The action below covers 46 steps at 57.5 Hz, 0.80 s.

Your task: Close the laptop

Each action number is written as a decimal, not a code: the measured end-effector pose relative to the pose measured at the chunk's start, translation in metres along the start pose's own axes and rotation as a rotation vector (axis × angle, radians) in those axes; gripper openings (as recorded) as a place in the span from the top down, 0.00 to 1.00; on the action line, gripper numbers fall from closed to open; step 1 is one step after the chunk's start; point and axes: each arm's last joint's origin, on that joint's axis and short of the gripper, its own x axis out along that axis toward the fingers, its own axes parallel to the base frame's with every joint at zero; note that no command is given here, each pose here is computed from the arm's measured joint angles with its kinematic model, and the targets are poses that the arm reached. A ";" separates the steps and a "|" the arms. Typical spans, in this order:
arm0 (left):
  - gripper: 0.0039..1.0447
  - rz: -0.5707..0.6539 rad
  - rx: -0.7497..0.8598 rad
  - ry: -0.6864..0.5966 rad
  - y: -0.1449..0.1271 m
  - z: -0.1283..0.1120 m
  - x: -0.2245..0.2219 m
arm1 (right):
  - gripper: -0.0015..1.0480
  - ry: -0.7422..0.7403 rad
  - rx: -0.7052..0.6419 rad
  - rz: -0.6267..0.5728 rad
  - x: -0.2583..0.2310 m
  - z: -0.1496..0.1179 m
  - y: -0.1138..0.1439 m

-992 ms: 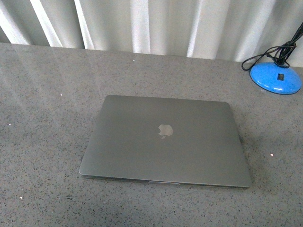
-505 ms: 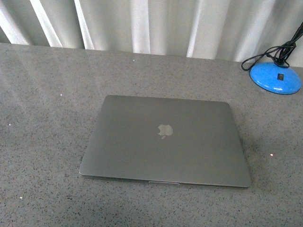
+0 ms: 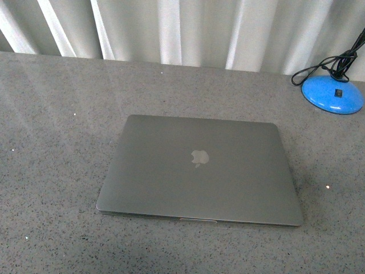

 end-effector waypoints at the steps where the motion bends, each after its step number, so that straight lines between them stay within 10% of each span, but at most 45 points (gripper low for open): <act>1: 0.88 0.000 0.000 0.000 0.000 0.000 0.000 | 0.92 0.000 0.000 0.000 0.000 0.000 0.000; 26: 0.05 0.000 0.000 0.000 0.000 0.000 0.000 | 0.10 0.000 0.000 0.000 0.000 0.000 0.000; 46: 0.06 0.000 0.002 0.000 0.000 0.000 0.000 | 0.10 0.000 0.001 0.000 0.000 0.000 0.000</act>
